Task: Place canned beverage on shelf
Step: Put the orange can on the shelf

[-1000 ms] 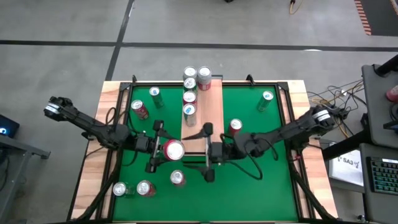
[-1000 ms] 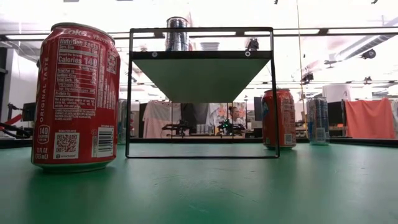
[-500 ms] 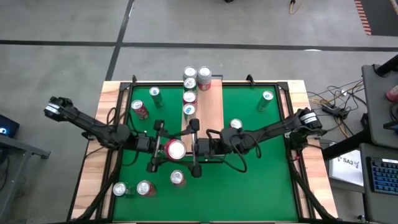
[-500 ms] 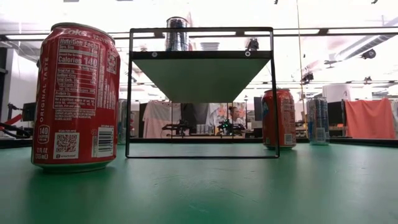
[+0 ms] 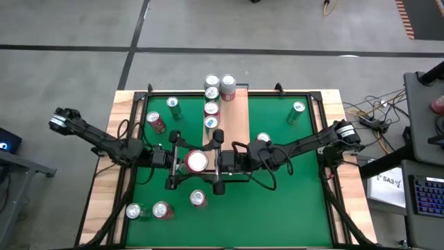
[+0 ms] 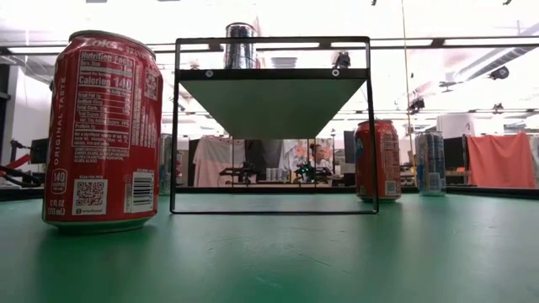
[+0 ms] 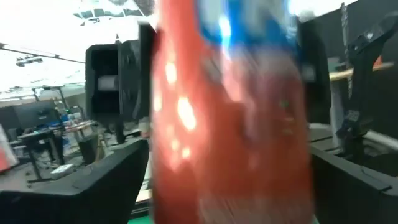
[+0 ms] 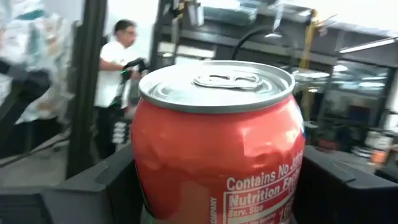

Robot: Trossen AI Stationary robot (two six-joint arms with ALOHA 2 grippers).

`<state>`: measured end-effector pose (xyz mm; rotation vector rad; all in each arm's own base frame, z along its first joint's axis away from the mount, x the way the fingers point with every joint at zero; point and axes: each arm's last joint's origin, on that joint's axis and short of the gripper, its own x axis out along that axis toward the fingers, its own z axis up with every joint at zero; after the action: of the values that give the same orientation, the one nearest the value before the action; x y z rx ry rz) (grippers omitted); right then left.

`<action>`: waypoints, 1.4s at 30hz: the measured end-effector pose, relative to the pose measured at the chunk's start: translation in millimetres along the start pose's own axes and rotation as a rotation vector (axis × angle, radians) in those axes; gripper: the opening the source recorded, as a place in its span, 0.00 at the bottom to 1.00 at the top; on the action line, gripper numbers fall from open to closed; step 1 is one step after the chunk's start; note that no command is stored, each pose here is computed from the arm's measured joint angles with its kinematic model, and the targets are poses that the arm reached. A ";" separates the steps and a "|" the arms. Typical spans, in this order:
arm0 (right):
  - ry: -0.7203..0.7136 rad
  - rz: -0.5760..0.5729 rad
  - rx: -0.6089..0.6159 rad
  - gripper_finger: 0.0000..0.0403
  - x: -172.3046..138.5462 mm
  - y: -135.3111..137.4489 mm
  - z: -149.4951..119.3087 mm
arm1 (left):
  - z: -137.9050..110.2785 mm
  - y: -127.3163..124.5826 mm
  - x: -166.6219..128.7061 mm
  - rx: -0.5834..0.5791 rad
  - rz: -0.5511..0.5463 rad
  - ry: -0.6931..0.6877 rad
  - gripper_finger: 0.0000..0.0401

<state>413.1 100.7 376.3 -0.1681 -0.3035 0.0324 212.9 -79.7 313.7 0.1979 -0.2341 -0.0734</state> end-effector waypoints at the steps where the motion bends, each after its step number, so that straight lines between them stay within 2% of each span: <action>1: -0.007 -0.026 -0.001 0.71 -1.1 -2.4 4.9 | 0.7 0.9 -1.1 0.017 0.012 0.005 0.93; 6: 0.001 -0.203 0.001 0.71 -10.4 -18.8 33.8 | 6.0 12.8 -10.6 0.149 0.209 0.082 0.93; 12: 0.158 -0.578 -0.006 0.71 -32.4 -42.6 56.8 | 10.4 32.1 -26.7 0.247 0.267 0.166 0.92; 14: 0.228 -0.691 0.004 0.71 -38.9 -51.1 56.4 | 9.9 38.7 -32.8 0.262 0.247 0.195 0.91; 18: 0.358 -0.819 0.053 0.71 -48.8 -65.0 40.4 | 11.3 48.8 -44.7 0.252 0.171 0.206 0.89; 24: 0.472 -1.013 0.138 0.71 -63.9 -81.8 2.6 | 3.3 52.7 -67.2 0.247 0.174 0.209 0.86; 27: 0.495 -1.060 0.168 0.71 -72.1 -85.9 -20.6 | -7.4 51.4 -77.8 0.250 0.183 0.187 0.85; 35: 0.483 -1.160 0.210 0.71 -99.4 -85.1 -73.3 | -2.0 54.9 -94.9 0.313 0.206 0.128 0.83; 38: 0.420 -1.149 0.234 0.71 -103.4 -82.0 -87.6 | 0.5 56.1 -98.3 0.336 0.213 0.114 0.83; 42: 0.337 -1.081 0.226 0.71 -105.4 -80.5 -92.8 | 2.4 56.9 -100.7 0.353 0.218 0.104 0.83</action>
<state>341.0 0.5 271.6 0.2298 -0.0224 -1.0195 117.5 -15.0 305.0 0.5247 -0.1623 0.1961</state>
